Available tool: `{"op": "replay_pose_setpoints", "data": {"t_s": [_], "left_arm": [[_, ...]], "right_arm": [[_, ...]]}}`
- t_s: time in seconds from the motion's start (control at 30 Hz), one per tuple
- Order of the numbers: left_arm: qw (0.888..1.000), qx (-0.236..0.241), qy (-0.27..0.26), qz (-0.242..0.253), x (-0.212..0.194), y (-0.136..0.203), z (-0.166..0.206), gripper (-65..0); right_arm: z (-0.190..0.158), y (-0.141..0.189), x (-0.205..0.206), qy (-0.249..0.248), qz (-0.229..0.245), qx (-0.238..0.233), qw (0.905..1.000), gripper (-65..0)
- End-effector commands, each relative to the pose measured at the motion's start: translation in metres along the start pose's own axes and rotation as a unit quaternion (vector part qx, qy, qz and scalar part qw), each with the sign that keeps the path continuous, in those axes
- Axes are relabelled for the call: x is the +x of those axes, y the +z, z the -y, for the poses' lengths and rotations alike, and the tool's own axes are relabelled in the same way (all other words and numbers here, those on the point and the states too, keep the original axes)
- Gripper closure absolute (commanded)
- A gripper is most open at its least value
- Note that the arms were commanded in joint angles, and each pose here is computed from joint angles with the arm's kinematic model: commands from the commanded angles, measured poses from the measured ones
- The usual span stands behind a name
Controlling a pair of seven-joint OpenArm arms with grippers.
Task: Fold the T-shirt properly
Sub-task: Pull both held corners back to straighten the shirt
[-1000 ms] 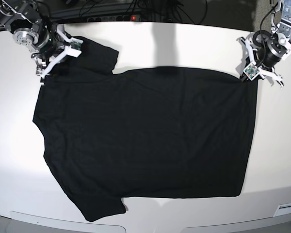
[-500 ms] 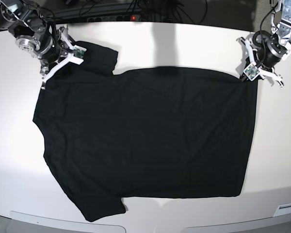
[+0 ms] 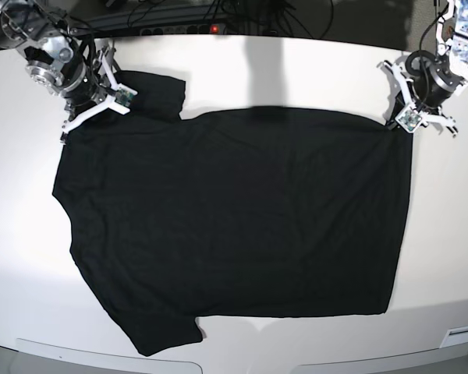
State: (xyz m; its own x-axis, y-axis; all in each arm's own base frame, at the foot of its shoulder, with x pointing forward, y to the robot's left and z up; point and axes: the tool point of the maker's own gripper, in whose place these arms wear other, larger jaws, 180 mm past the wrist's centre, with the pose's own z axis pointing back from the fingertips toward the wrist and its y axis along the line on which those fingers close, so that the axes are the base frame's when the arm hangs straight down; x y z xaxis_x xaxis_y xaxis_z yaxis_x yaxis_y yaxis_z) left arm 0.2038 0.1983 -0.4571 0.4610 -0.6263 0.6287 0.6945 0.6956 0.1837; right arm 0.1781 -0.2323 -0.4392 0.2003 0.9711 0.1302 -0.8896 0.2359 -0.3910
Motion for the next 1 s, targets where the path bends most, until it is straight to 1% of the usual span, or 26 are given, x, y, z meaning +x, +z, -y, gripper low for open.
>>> {"op": "replay_pose_setpoints", "data": {"t_s": [0.0, 0.03, 0.13, 0.27, 0.43, 0.6, 0.67, 0.77, 0.87, 0.97], "left_arm": [[0.992, -0.064, -0.013, -0.106, -0.051, 0.012, 0.036, 0.0], [0.993, -0.068, -0.005, -0.100, -0.049, 0.016, 0.040, 0.0], [0.995, -0.066, 0.023, -0.076, -0.041, 0.033, 0.041, 0.0], [0.996, -0.042, 0.055, -0.050, -0.032, 0.057, 0.032, 0.0], [0.998, -0.009, 0.053, -0.036, -0.027, 0.084, 0.019, 0.0], [0.998, 0.011, 0.050, -0.027, -0.023, 0.096, 0.008, 0.0], [0.999, 0.015, 0.047, -0.019, -0.018, 0.097, 0.005, 0.0], [0.999, 0.021, 0.044, 0.002, -0.008, 0.094, -0.001, 0.0], [0.999, 0.027, 0.042, 0.010, -0.002, 0.092, -0.007, 0.0], [0.997, 0.067, 0.045, 0.019, 0.004, 0.090, -0.026, 0.0]], "right_arm": [[-0.005, 0.007, -0.011, 0.002, -0.013, 0.016, 0.9998, 0.0], [-0.008, 0.011, -0.014, -0.001, -0.015, 0.020, 0.9997, 0.0], [-0.013, 0.022, -0.021, 0.001, -0.032, 0.012, 0.9994, 0.0], [-0.036, 0.037, -0.016, -0.015, -0.017, 0.030, 0.9993, 0.0], [-0.053, 0.062, -0.019, -0.049, -0.018, 0.023, 0.9984, 0.0], [-0.069, 0.086, -0.020, -0.085, -0.010, 0.014, 0.9963, 0.0], [-0.065, 0.091, -0.019, -0.096, -0.006, -0.001, 0.9953, 0.0], [-0.041, 0.094, -0.022, -0.116, -0.007, -0.049, 0.9921, 0.0], [-0.022, 0.092, -0.016, -0.122, 0.011, -0.073, 0.9898, 0.0], [0.000, 0.089, -0.007, -0.144, 0.032, -0.092, 0.9847, 0.0]]}}
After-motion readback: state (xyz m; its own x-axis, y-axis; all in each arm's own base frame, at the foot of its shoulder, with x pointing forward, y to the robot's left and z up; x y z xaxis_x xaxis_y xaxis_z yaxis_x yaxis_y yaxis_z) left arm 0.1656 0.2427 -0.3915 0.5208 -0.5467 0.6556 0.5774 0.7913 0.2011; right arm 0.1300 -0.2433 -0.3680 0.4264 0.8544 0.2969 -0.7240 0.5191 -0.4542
